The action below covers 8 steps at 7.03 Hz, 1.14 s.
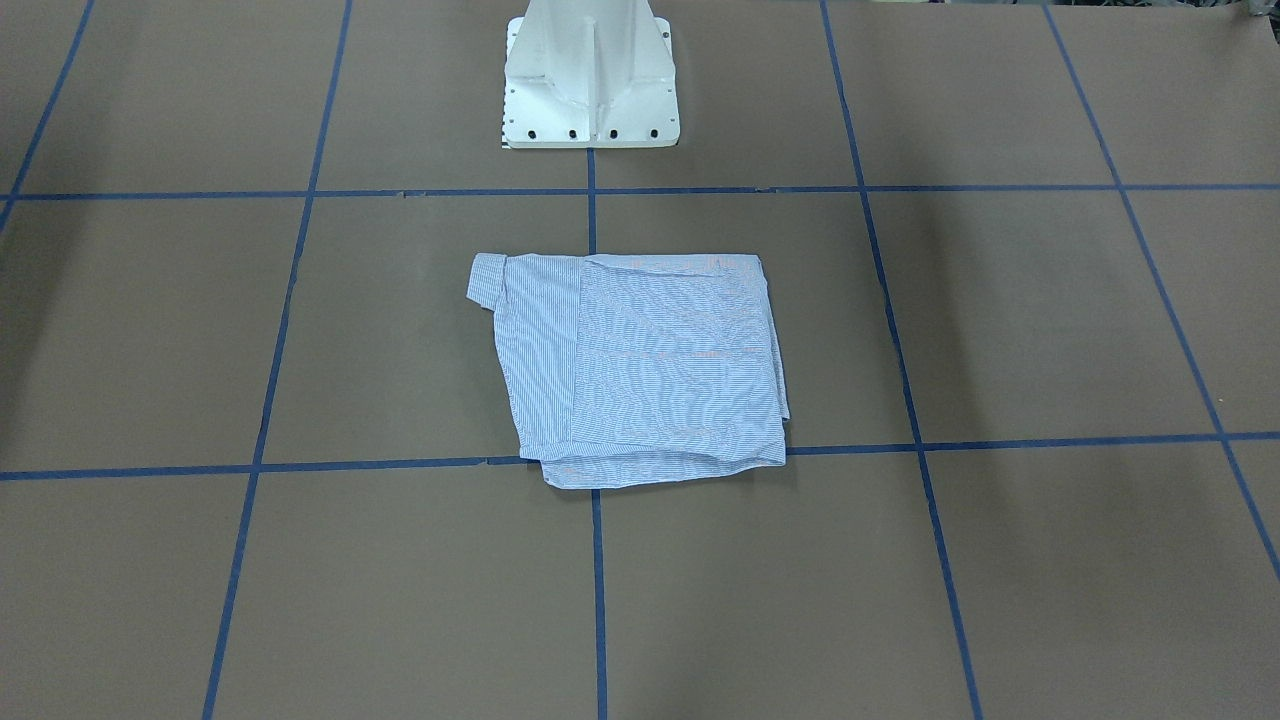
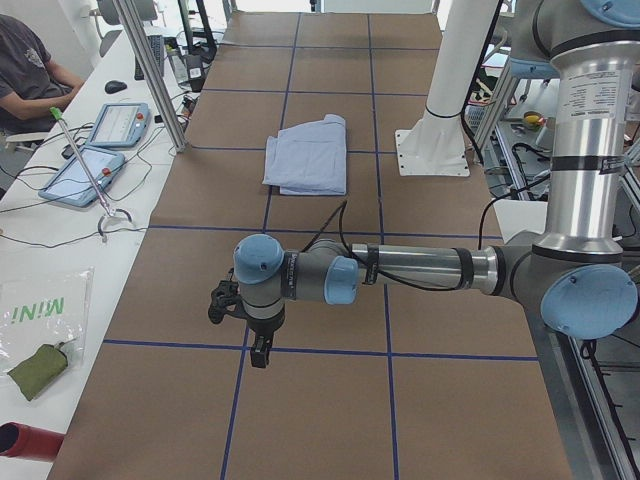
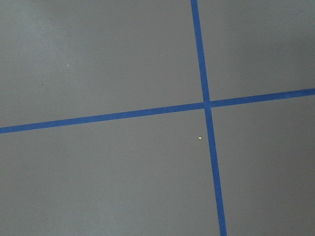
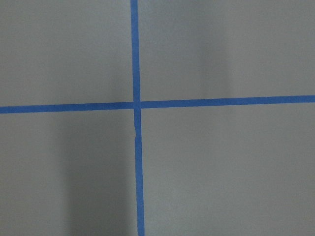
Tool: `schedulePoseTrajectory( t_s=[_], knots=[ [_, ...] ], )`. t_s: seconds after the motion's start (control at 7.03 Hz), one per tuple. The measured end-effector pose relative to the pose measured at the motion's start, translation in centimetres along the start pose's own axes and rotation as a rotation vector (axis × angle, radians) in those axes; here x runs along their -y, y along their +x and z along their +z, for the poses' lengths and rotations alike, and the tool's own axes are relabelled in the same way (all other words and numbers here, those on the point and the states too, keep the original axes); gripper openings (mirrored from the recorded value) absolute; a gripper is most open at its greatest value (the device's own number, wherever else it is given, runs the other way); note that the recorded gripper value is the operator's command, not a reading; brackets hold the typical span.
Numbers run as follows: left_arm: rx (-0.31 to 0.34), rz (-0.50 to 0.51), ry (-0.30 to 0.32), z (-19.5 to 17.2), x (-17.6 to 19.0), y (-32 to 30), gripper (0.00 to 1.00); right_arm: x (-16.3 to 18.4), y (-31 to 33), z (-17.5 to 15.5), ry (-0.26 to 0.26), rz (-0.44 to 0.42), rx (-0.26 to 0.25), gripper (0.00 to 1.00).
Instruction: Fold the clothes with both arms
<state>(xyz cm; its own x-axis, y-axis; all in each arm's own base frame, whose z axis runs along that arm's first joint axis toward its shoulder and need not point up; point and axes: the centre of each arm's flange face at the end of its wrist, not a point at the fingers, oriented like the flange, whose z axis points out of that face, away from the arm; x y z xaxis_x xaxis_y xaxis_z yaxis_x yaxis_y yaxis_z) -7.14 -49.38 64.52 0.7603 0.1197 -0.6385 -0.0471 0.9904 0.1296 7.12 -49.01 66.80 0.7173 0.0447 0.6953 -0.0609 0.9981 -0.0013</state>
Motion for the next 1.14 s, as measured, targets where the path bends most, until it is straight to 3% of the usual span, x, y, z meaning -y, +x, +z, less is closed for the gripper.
schedulePoseTrajectory(
  t_s=[0.28, 1.14],
  knots=[
    [0.0, -0.002, -0.002, 0.1, -0.1, -0.1, 1.0, -0.3, -0.1, -2.0, 0.039, 0.007, 0.007, 1.0],
    [0.0, -0.003, -0.005, 0.3, -0.4, -0.2, 1.0, -1.4, 0.6, -1.6, -0.004, 0.057, 0.007, 1.0]
  ],
)
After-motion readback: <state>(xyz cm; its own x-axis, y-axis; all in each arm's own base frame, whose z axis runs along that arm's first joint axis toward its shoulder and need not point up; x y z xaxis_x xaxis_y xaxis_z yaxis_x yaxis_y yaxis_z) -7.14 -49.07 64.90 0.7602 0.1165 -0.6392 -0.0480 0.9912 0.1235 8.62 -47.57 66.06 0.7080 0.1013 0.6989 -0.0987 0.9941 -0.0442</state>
